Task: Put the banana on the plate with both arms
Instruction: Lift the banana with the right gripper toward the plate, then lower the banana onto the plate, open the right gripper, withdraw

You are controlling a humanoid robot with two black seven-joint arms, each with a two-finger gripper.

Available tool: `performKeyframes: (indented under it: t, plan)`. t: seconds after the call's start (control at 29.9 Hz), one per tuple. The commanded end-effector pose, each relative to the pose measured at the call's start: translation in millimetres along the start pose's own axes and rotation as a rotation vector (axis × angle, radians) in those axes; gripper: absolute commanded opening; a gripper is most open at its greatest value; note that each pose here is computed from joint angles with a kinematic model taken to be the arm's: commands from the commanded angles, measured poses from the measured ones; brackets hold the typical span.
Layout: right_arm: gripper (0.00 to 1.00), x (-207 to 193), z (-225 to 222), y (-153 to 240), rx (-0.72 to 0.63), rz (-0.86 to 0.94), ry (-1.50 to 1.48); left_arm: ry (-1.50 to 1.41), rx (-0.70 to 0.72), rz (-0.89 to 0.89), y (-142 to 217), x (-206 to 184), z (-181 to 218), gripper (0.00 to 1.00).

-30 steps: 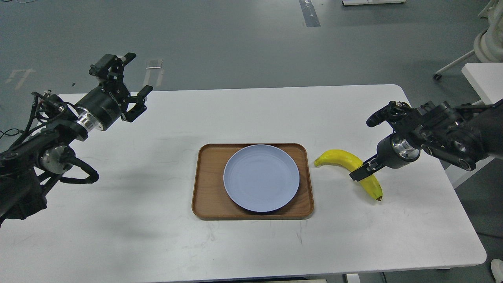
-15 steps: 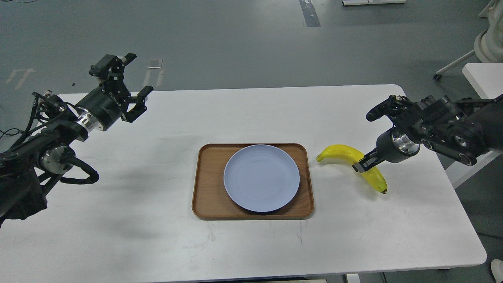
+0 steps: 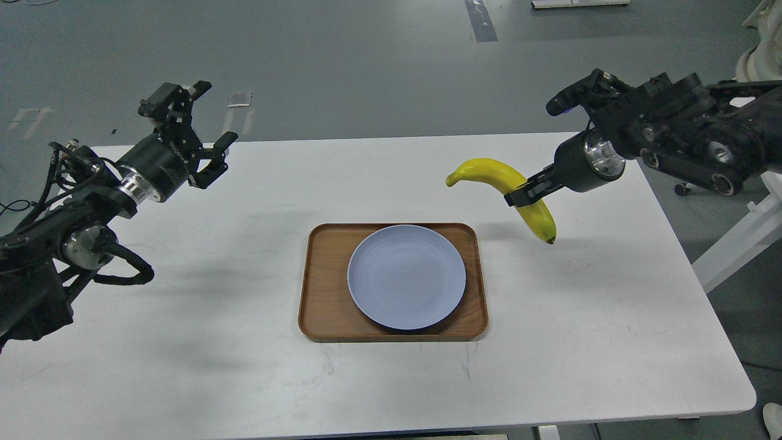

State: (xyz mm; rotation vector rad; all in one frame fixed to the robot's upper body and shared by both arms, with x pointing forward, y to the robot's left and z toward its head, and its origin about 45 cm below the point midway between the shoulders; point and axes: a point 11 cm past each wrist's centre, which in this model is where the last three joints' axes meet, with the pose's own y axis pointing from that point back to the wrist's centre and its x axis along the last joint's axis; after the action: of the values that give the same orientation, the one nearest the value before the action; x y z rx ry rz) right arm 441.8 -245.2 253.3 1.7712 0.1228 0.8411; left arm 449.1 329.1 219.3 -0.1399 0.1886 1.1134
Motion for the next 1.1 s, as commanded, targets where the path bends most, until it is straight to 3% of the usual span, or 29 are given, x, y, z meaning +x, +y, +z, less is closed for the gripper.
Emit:
performKeyframes:
  t: [0.0, 0.2, 0.43, 0.77, 0.94, 1.07]
  plan:
    - [0.13, 19, -44, -25, 0.094, 0.003, 0.016, 0.002, -0.001, 0.002, 0, 0, 0, 0.98]
    - [0.14, 20, -87, -62, 0.174, -0.032, 0.03, 0.003, -0.002, 0.002, 0, 0, 0, 0.98]
    - [0.28, -6, -93, -85, 0.185, -0.099, 0.017, 0.004, -0.001, 0.003, 0, 0, -1, 0.98]
    - [0.29, -7, -100, -90, 0.23, -0.081, -0.049, 0.002, -0.002, 0.005, 0, 1, 0, 0.98]
    - [0.39, -8, -100, -93, 0.218, -0.088, -0.042, 0.004, -0.004, 0.005, 0, 1, 0, 0.98]
    - [0.55, -13, -99, -96, 0.219, -0.095, -0.049, 0.003, -0.005, 0.007, 0, 2, 1, 0.98]
